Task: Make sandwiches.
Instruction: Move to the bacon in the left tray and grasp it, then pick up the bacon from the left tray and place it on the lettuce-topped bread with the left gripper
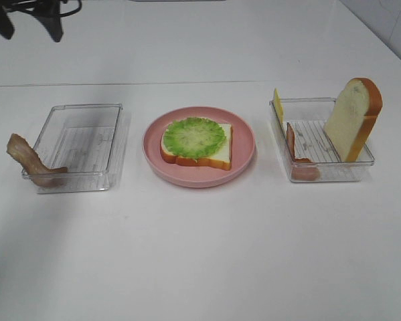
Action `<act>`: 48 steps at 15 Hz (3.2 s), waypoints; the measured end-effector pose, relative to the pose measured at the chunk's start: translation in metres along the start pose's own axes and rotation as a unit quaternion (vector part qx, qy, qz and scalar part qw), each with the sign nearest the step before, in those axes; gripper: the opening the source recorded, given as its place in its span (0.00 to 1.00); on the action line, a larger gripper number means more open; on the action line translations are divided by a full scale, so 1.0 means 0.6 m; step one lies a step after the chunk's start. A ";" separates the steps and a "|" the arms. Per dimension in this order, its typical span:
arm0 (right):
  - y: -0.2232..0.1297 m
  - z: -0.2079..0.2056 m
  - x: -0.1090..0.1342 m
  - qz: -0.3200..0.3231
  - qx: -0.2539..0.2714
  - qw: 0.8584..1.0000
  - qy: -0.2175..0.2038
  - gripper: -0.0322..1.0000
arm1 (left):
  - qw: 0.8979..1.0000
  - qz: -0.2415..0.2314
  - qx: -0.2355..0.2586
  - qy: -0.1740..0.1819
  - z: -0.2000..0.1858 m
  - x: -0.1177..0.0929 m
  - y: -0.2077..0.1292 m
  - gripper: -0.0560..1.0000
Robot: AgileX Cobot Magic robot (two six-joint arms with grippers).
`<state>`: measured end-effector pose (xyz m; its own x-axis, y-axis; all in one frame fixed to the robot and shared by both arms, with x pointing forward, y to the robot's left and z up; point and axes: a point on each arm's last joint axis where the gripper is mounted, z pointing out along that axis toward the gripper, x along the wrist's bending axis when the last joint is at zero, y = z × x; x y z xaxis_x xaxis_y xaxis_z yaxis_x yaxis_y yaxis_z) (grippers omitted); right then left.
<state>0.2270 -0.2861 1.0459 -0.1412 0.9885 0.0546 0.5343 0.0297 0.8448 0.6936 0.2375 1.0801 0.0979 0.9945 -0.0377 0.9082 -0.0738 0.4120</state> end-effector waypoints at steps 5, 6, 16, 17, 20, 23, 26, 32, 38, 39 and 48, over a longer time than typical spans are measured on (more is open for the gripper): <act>0.000 0.000 0.000 0.000 0.000 1.000 0.000 0.81 | 0.993 -0.069 0.094 0.027 0.008 0.090 -0.094 0.75; 0.000 0.000 0.000 0.000 0.000 1.000 0.000 0.81 | 0.990 -0.073 0.116 0.026 0.023 0.090 -0.110 0.74; 0.000 0.000 0.000 0.000 0.000 1.000 0.000 0.81 | 0.981 -0.108 0.160 -0.023 0.119 0.060 -0.181 0.71; 0.000 0.000 0.000 0.000 0.000 1.000 0.000 0.81 | 0.983 -0.093 0.158 -0.026 0.134 0.039 -0.181 0.70; 0.000 0.000 0.000 0.000 0.000 1.000 0.000 0.81 | 0.982 -0.091 0.160 -0.028 0.150 0.032 -0.182 0.65; 0.000 0.000 0.000 0.000 0.000 1.000 0.000 0.81 | 0.982 -0.090 0.163 -0.027 0.156 0.032 -0.183 0.59; 0.000 0.000 0.000 0.000 0.000 1.000 0.000 0.81 | 0.980 -0.091 0.174 -0.026 0.170 0.033 -0.188 0.43; 0.000 0.000 0.000 0.000 0.000 1.000 0.000 0.81 | 0.981 -0.083 0.172 -0.020 0.170 0.035 -0.187 0.05; 0.000 0.000 0.000 0.000 0.000 1.000 0.000 0.81 | 0.985 -0.073 0.153 -0.028 0.150 0.033 -0.175 0.05; 0.000 0.000 0.000 0.000 0.000 1.000 0.000 0.81 | 0.986 -0.074 0.149 -0.032 0.147 0.031 -0.171 0.05; 0.000 0.000 0.000 0.000 0.000 1.000 0.000 0.81 | 0.959 -0.101 0.023 -0.264 0.075 -0.049 -0.079 0.05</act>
<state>0.2270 -0.2861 1.0459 -0.1412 0.9885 0.0546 0.5343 0.0297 0.8448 0.6661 0.2085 1.0205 0.0985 0.8134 -0.5733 0.9464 0.1016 0.3067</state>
